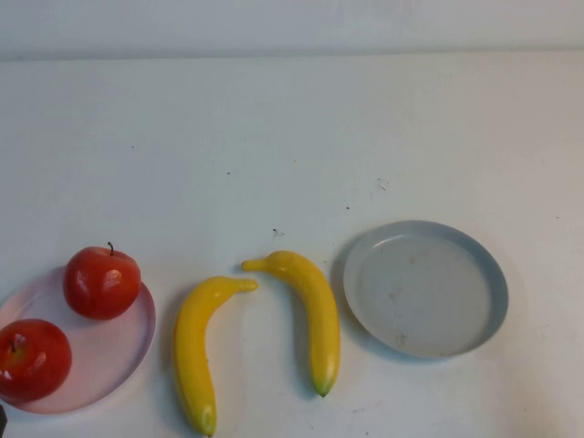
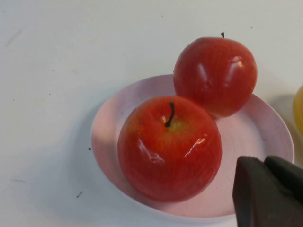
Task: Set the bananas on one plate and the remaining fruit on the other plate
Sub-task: Put another type of fruit in the right plate
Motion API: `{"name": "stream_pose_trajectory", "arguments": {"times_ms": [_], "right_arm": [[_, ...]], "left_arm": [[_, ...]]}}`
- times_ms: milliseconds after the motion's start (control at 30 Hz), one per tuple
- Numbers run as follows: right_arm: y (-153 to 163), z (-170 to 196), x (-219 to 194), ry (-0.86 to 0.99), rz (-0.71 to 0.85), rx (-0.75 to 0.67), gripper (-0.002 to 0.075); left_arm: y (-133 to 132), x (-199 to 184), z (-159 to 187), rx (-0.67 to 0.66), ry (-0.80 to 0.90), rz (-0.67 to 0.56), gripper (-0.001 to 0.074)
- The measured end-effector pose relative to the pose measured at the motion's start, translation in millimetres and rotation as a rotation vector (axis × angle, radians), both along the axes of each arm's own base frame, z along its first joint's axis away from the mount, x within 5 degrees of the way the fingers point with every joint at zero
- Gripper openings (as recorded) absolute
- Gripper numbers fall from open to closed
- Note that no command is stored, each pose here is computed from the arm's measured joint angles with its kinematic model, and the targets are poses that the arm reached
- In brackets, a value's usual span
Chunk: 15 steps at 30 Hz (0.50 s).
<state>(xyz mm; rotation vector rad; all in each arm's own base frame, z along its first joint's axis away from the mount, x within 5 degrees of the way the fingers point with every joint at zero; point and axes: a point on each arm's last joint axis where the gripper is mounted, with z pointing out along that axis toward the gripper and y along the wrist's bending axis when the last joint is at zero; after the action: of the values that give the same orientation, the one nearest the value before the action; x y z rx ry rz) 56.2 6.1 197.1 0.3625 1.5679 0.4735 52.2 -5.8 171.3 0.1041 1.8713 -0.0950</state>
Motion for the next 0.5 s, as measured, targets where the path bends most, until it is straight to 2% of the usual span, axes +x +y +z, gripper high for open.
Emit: {"name": "stream_pose_trajectory", "arguments": {"times_ms": [133,233,333,500], "right_arm": [[0,2,0,-0.013,-0.001,0.116,-0.0015],[5,6,-2,0.031,0.050,0.140,-0.0015],[12,31,-4,0.093,0.123,0.127,-0.0015],[24,71,4,0.335,0.275,-0.008,-0.0015]], "left_arm": [[0,0,0,0.000,0.000,0.000,0.0003],[0,0,0,0.003,0.000,0.000,0.0003],[0,0,0,0.003,0.000,0.000,0.0003],[0,0,0,0.003,0.000,0.000,0.0003]]}}
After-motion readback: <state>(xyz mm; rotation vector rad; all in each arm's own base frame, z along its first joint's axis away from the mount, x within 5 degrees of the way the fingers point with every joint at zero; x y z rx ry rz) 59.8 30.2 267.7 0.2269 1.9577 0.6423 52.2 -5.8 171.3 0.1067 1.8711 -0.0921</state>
